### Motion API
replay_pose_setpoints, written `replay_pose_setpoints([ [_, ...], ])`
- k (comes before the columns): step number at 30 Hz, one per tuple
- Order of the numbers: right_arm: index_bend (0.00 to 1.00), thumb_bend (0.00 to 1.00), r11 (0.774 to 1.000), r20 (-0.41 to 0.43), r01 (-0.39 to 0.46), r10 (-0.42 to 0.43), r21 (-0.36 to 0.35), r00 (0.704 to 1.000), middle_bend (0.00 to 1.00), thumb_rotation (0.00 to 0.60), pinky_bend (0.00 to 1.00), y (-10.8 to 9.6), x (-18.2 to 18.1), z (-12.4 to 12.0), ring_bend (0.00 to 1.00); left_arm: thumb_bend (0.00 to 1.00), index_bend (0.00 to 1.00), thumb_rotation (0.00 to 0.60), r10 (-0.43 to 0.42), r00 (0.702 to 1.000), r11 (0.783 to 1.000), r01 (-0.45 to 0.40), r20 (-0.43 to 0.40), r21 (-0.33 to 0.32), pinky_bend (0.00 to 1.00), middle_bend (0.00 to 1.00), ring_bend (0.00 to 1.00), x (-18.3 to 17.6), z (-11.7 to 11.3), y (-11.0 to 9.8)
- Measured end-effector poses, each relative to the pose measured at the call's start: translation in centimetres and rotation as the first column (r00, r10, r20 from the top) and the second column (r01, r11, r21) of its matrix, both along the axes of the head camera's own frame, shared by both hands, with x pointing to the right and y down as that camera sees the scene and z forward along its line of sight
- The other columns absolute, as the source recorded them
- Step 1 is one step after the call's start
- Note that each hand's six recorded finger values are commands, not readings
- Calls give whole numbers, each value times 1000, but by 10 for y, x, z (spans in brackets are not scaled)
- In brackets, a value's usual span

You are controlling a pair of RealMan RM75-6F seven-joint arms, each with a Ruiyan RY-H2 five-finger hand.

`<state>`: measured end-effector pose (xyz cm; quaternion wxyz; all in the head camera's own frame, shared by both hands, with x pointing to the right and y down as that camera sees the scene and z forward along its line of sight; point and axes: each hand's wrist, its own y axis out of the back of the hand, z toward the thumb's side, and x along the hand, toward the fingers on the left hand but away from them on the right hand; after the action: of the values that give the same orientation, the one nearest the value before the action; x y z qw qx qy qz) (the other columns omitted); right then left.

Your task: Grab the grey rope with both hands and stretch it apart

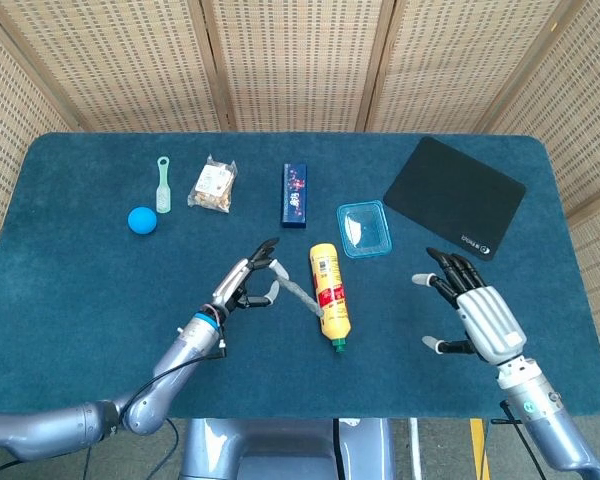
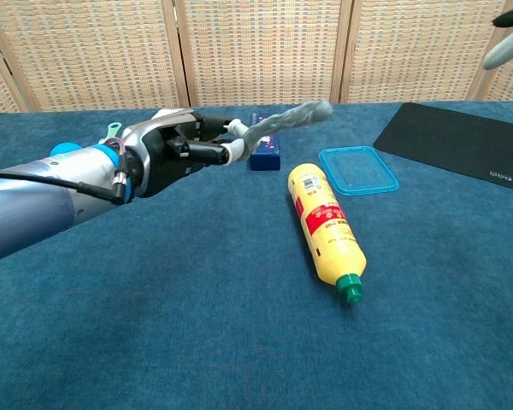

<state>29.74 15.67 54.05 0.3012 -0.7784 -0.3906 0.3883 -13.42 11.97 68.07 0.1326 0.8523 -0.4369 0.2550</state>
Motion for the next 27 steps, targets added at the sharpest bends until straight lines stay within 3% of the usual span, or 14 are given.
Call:
replay_pose_setpoints([
  [5,382,0,999,79,29,-27,-18,997,0,600,0,-9,-22,1,0,577,777,600,-8,1000,1000,8,-4,1,0,0,0,8,-4,-6],
  [12,444,6,998,107,61,-58,-20,992,0,600,0,-20,-46,6,0,577,778,600,-10,1000,1000,10,-3,-3,0,0,0,18,-6,-8],
  [27,522,191,996,147,77,-69,-47,987,0,600,0,-40,-96,9,0,577,779,600,-8,1000,1000,8,-9,-14,0,0,0,39,-6,-7],
])
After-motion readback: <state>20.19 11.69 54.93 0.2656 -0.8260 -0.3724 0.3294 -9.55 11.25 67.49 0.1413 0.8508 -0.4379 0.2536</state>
